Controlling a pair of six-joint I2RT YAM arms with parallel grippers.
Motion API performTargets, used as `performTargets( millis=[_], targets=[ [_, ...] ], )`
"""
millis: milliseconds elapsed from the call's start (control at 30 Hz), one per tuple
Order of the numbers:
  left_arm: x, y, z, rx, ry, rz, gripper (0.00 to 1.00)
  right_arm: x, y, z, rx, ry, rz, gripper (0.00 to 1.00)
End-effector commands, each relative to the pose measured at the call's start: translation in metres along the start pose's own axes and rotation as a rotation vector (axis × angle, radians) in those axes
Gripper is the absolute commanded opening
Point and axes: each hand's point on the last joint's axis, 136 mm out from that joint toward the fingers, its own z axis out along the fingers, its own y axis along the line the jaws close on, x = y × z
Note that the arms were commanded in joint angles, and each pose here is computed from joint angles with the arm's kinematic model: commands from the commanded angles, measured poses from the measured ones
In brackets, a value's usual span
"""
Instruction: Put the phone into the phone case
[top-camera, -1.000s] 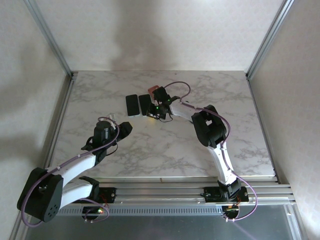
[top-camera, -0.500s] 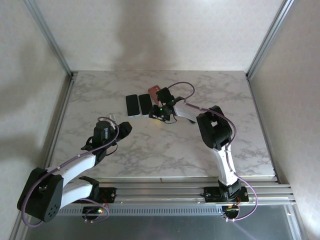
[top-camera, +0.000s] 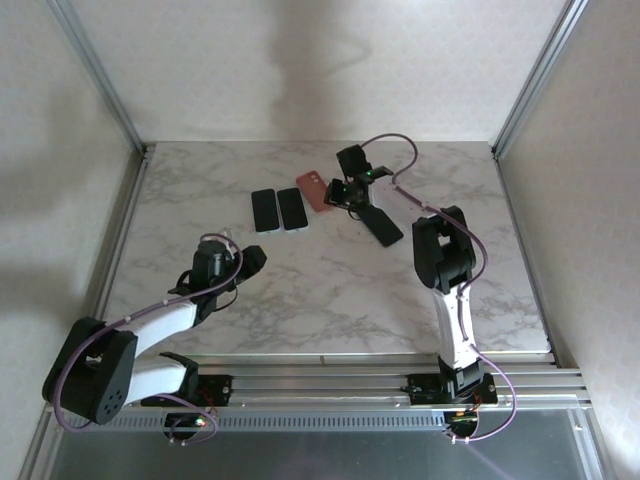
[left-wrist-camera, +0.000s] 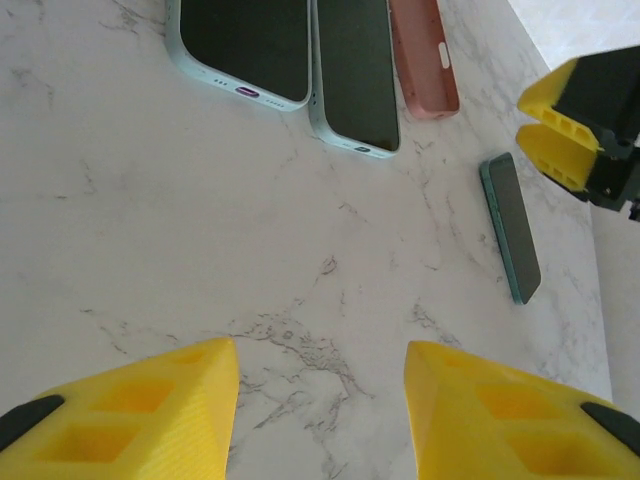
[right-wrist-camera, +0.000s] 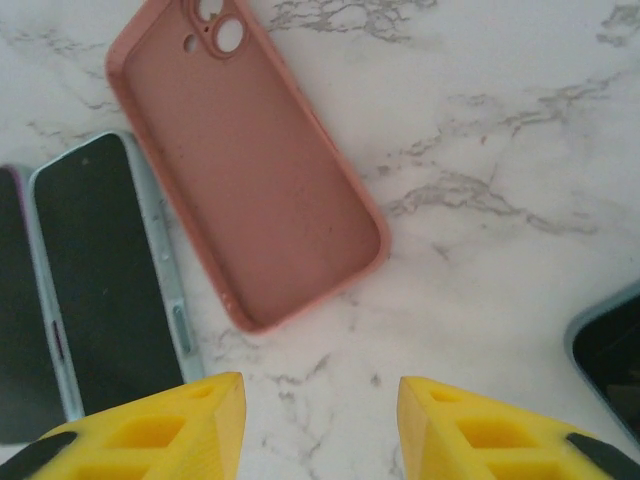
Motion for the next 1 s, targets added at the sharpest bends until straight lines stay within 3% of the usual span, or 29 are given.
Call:
performTargets(
  millis=[0, 400, 967],
  targets=[
    [-0.016, -0.017, 0.002, 0.050, -0.031, 0.037, 0.47, -0.004, -0.008, 0.013, 0.066, 0.017, -0.016, 0.44],
    [-0.018, -0.012, 0.009, 0.046, -0.020, 0.034, 0.46, -0.014, -0.018, 0.044, 0.146, 0.035, -0.021, 0.40],
    [-0.017, -0.007, 0.012, 0.038, -0.011, 0.024, 0.46, -0.015, -0.036, 0.061, 0.179, 0.043, -0.006, 0.24]
  ],
)
